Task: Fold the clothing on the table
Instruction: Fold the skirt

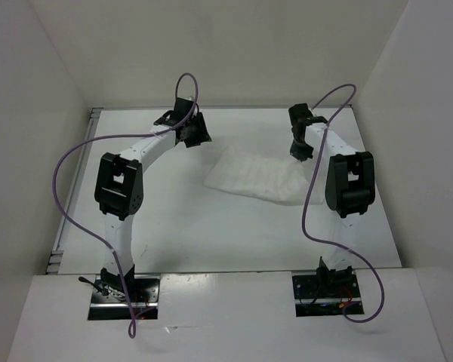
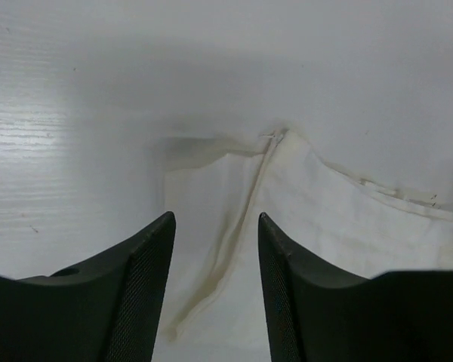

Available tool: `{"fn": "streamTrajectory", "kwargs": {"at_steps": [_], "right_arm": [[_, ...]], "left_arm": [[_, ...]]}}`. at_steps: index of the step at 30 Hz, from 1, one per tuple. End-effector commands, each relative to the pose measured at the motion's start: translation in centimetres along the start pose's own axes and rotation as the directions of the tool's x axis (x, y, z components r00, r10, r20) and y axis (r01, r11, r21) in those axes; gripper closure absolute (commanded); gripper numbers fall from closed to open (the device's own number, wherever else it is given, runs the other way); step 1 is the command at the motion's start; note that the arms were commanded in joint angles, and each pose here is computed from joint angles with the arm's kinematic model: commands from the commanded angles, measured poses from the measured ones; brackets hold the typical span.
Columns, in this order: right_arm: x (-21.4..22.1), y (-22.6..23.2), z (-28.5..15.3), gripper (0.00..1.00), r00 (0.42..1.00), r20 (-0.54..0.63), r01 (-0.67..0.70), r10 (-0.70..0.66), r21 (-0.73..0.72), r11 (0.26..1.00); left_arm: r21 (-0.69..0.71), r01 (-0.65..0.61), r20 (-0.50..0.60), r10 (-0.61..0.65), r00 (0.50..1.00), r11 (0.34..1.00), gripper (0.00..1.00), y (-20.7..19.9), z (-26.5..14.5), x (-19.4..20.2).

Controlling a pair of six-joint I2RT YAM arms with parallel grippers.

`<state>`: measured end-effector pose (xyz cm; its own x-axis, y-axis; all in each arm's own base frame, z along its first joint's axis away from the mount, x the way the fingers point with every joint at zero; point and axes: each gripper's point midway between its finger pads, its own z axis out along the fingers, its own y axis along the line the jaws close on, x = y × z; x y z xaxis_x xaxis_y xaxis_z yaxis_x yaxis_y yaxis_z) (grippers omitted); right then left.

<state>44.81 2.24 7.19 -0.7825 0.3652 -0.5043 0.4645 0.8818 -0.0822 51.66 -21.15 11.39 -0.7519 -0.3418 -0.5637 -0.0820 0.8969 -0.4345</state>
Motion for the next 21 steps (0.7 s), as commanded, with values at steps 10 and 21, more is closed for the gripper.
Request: {"fn": "streamTrajectory", "kwargs": {"at_steps": [10,21], "right_arm": [[-2.9,-6.3,-8.8,0.30,0.960,0.253,-0.159,0.118,0.145,0.977],[3.2,-3.6,-10.4,0.30,0.992,0.085,-0.090,0.095,-0.063,0.994]], "left_arm": [[0.078,-0.009,0.066,0.004,0.998,0.997,0.39,-0.3,-8.7,1.4],[0.446,-0.119,-0.003,0.135,0.991,0.887,0.90,-8.4,-8.0,2.8]]}}
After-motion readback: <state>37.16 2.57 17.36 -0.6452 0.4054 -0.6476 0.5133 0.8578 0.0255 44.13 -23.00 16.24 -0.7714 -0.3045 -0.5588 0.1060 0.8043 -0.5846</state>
